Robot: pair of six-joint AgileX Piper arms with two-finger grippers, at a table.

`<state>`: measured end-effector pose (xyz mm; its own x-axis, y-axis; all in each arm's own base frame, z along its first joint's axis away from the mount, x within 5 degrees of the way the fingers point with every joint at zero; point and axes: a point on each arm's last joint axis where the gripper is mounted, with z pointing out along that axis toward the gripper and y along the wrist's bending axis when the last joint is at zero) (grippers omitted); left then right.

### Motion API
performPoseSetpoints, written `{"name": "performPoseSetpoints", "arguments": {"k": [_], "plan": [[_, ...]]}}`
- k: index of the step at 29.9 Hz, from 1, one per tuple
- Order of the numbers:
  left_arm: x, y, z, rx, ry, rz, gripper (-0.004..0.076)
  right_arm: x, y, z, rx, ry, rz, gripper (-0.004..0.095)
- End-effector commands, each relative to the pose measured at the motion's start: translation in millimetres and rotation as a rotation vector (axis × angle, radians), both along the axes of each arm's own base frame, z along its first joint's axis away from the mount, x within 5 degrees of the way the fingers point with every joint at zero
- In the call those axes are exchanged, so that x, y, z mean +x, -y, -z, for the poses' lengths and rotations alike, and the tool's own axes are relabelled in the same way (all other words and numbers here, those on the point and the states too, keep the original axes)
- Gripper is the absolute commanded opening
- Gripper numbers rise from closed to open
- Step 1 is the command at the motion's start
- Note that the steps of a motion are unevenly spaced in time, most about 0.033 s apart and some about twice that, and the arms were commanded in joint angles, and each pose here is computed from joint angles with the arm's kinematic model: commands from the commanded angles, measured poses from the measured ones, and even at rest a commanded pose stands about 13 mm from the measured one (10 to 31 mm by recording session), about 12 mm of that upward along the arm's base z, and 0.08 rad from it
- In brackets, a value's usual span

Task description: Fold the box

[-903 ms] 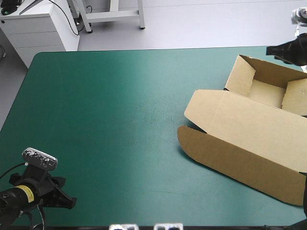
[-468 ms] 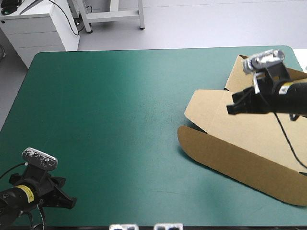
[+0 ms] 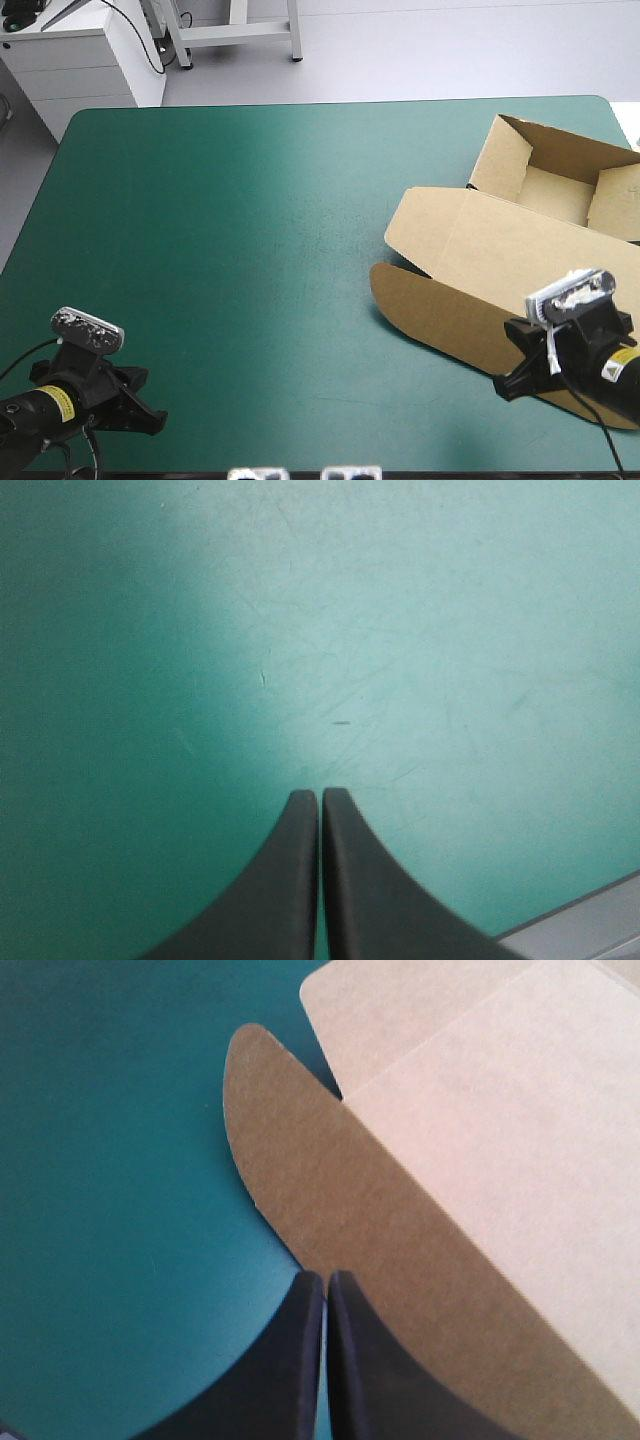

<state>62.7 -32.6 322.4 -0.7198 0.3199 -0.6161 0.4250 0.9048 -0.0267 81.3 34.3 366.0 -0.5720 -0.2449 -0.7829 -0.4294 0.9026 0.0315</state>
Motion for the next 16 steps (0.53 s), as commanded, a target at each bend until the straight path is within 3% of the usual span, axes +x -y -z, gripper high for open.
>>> {"name": "performPoseSetpoints", "arguments": {"k": [1,11,16], "plan": [[5,6,-11,-0.080,0.076,0.007,-0.0008,-13,2,16,0.028,0.083,0.018,0.0000],[6,8,7,-0.068,0.021,0.014,-0.0008,-47,7,52,0.029,0.186,0.023,-0.0001],[10,13,26,-0.093,0.006,0.015,-0.0008,-51,7,61,0.035,0.163,0.023,-0.0001]]}}
